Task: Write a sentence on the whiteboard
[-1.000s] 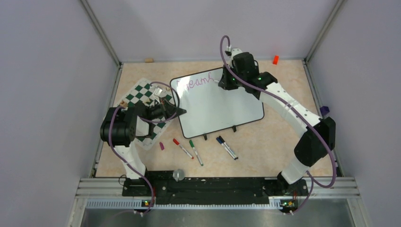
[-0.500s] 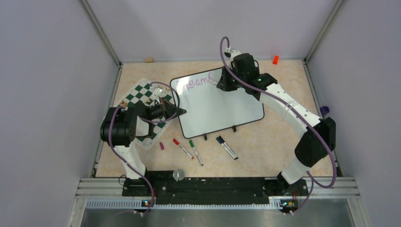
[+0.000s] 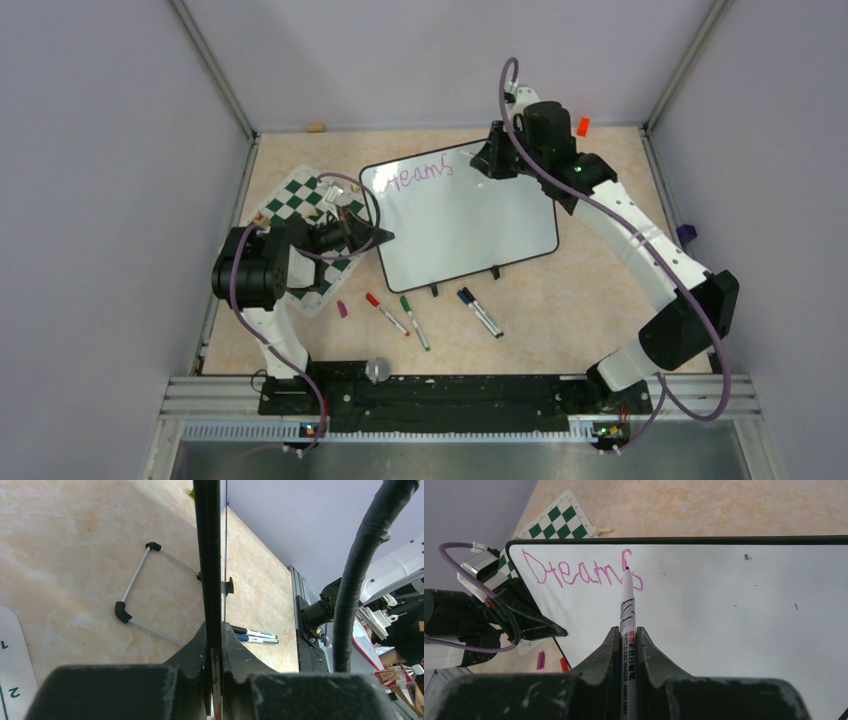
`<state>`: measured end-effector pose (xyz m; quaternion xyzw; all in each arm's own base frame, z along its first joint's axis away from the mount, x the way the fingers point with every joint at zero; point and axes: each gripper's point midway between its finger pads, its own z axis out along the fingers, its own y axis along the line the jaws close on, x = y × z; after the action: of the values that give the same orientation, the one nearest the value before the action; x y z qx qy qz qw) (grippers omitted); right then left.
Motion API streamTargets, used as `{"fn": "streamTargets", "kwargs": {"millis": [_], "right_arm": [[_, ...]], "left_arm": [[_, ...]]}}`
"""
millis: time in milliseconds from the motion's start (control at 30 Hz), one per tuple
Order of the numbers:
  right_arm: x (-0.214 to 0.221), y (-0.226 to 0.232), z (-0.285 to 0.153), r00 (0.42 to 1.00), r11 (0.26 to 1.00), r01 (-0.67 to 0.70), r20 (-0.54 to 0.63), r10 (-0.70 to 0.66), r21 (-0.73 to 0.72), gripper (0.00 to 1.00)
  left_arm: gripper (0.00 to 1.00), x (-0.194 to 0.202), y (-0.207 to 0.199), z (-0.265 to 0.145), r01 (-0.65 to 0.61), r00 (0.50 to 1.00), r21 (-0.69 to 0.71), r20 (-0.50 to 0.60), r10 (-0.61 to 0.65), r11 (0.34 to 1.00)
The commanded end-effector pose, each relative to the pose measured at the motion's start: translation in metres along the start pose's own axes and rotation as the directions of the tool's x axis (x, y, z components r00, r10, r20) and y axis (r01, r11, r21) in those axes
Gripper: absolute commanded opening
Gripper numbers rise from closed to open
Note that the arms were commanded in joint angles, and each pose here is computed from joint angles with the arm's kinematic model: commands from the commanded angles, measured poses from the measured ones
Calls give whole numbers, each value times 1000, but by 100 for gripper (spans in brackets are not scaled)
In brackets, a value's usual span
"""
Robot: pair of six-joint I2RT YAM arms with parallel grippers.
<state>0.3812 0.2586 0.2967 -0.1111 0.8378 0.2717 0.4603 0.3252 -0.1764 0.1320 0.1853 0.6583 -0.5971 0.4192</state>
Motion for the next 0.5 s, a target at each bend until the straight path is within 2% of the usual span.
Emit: {"fn": "streamTargets", "kwargs": {"millis": [0,467], "right_arm": [[-22,-5,-19,996,1000,-11,88,9,18,0],[-20,-29,-23,995,990,28,88,-40,136,0]], "left_arm": [[0,7,-9,-1,-127,991,71,-37,130,989],[0,7,-9,-1,-133,990,66,-31,135,989]]}}
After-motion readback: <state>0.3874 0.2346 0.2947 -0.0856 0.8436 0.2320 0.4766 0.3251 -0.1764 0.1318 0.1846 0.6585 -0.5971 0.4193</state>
